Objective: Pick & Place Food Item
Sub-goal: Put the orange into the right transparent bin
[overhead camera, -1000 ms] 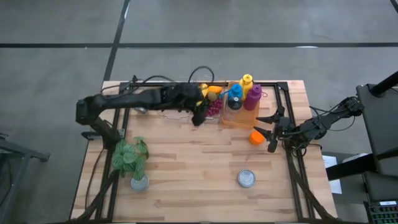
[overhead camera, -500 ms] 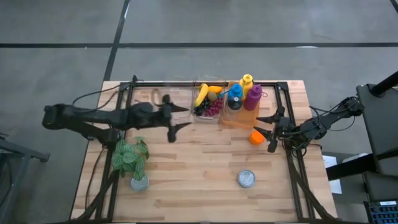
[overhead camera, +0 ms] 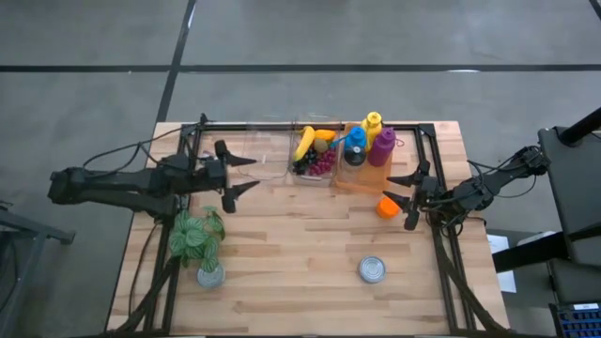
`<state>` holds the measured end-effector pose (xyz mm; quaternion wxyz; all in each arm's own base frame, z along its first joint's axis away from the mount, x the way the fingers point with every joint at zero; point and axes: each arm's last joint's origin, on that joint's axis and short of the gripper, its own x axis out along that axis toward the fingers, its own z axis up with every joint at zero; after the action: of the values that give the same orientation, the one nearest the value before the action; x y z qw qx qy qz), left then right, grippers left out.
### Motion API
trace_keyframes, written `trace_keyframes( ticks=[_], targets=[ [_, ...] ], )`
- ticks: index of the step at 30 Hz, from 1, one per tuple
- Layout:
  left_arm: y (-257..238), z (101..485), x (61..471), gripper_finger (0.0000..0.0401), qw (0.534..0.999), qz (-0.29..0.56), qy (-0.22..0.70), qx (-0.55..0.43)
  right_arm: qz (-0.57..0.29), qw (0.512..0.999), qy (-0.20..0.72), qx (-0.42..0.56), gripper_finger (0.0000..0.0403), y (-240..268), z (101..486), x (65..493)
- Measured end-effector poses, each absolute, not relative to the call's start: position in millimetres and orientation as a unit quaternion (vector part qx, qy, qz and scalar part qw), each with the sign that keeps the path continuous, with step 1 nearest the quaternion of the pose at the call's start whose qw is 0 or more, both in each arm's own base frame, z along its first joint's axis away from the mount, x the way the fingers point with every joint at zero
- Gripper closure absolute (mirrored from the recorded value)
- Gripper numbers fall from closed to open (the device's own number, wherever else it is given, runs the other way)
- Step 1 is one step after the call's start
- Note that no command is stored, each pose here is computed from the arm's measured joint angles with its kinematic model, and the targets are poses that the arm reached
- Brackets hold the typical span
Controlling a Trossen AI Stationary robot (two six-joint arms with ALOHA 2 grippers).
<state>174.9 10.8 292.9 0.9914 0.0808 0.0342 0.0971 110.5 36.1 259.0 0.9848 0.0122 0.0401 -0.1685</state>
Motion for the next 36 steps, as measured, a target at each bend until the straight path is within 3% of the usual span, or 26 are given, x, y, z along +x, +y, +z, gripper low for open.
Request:
trace_keyframes(
  ticks=[36],
  targets=[
    [10.7,292.2,175.4,0.0124,0.992,0.097,0.037,0.066,-0.168,0.985,0.04,0.012,0.0213,36.1,258.9,110.5]
  ],
)
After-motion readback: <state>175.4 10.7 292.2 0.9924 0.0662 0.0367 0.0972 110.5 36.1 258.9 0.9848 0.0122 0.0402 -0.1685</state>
